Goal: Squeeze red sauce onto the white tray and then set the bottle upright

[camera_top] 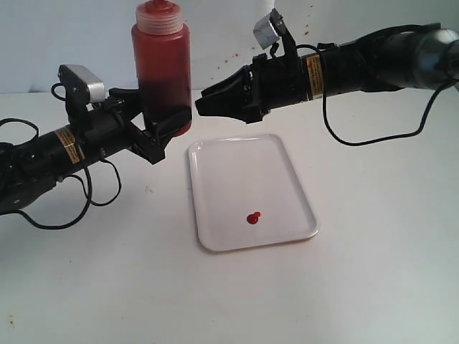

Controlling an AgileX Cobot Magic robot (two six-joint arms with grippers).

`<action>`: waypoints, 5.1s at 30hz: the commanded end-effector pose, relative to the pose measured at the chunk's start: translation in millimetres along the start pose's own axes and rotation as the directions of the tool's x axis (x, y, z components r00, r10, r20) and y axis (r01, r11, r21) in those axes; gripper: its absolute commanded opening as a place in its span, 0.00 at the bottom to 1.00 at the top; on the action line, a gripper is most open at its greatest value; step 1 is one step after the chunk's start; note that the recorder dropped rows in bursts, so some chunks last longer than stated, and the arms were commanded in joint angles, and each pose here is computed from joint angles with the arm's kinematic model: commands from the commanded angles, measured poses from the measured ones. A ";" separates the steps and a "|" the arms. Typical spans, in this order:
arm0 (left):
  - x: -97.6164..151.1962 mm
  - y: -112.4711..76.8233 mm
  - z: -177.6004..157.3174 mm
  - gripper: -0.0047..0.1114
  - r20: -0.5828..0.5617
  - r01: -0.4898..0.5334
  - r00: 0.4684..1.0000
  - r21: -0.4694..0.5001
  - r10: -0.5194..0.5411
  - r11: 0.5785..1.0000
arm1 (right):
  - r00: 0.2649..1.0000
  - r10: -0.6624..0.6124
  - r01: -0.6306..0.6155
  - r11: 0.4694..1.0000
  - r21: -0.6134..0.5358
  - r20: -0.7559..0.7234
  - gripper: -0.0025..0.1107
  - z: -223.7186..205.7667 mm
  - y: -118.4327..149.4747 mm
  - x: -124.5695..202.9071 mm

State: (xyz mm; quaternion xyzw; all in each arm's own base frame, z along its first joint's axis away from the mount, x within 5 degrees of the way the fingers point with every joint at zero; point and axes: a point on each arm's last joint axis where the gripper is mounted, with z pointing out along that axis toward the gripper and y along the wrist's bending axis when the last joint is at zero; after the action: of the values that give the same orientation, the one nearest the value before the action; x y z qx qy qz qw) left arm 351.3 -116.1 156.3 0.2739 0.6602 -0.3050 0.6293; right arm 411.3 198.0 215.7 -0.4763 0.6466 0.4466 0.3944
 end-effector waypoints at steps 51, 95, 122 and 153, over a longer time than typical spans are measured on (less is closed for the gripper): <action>112.8 86.9 38.2 0.05 -0.019 -0.009 1.000 -0.157 0.006 0.988 | 0.997 -0.021 0.027 0.996 0.088 -0.071 0.02 -23.1 -32.9 35.7; 102.0 89.7 5.3 0.86 -0.291 -0.029 0.957 -0.031 0.019 0.999 | 0.997 -0.021 0.028 0.996 0.090 -0.072 0.02 -23.1 -33.1 35.8; 66.9 117.3 -124.2 0.86 -0.389 0.519 0.787 0.001 -0.478 0.855 | 0.997 0.016 0.004 0.965 0.263 -0.073 0.02 -32.4 -51.7 39.4; 69.3 83.3 -86.4 0.04 -0.488 0.573 0.739 0.093 -0.464 0.815 | 0.995 0.038 0.000 0.924 0.382 -0.093 0.02 -51.2 -67.0 45.4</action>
State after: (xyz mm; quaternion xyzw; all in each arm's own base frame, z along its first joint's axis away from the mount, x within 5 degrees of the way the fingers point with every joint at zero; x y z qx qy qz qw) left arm 353.8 7.2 79.2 0.2032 0.7996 -0.4692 0.3151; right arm 460.1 127.3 171.3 -0.4084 0.7452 0.2936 0.4377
